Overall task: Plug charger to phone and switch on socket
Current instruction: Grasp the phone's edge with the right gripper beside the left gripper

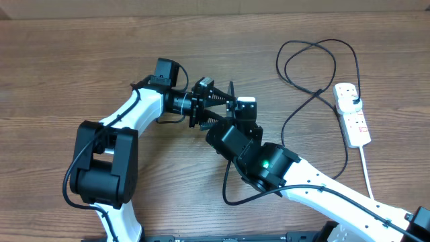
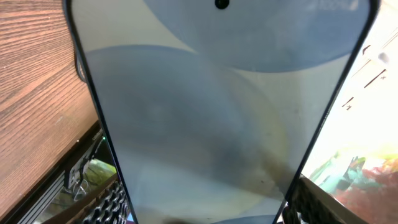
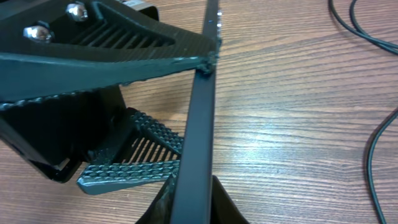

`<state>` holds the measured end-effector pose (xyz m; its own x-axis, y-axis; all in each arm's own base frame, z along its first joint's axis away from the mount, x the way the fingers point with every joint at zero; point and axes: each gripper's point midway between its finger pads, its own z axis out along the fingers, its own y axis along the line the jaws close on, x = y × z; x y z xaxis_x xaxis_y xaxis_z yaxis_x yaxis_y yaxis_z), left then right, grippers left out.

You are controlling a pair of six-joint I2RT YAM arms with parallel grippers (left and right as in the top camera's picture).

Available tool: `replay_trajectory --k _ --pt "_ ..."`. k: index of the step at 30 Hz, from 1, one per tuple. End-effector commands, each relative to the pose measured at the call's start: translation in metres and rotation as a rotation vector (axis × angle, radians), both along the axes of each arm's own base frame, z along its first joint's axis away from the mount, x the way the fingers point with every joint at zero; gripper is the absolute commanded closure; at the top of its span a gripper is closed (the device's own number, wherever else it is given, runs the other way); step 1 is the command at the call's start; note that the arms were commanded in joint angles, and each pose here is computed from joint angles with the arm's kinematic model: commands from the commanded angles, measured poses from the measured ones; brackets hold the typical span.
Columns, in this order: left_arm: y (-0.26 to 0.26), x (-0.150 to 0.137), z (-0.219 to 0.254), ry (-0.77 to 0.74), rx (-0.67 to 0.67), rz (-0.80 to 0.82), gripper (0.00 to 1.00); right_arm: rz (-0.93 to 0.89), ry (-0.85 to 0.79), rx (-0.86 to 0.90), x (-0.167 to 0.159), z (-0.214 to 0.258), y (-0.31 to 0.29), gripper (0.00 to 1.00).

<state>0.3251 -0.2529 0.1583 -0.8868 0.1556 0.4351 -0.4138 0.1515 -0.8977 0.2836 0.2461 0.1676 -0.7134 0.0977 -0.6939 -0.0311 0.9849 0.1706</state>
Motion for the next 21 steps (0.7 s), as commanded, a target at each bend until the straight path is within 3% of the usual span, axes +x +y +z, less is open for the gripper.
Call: replay_trajectory --k 1,6,11,19,21 --pt "-0.0011 -0.0027 0.0043 0.012 -0.035 -0.016 0.55 0.015 -0.024 0.056 0.0029 0.0157 0.0128 0.92" --pt "-0.0011 -0.0025 0.0040 0.011 -0.032 -0.015 0.53 0.015 -0.026 0.060 0.0034 0.0163 0.0134 0.94" --pt "-0.0012 -0.0012 0.0001 0.006 -0.010 -0.007 0.35 0.021 -0.028 0.073 0.0037 0.0177 0.0160 0.96" --pt "-0.0016 0.0006 0.0008 -0.017 -0.015 -0.007 0.18 0.022 -0.030 0.080 0.0038 0.0191 0.0169 0.96" --pt "-0.0023 0.0035 0.0021 -0.054 -0.025 -0.008 0.09 0.022 -0.032 0.082 0.0038 0.0199 0.0168 0.96"
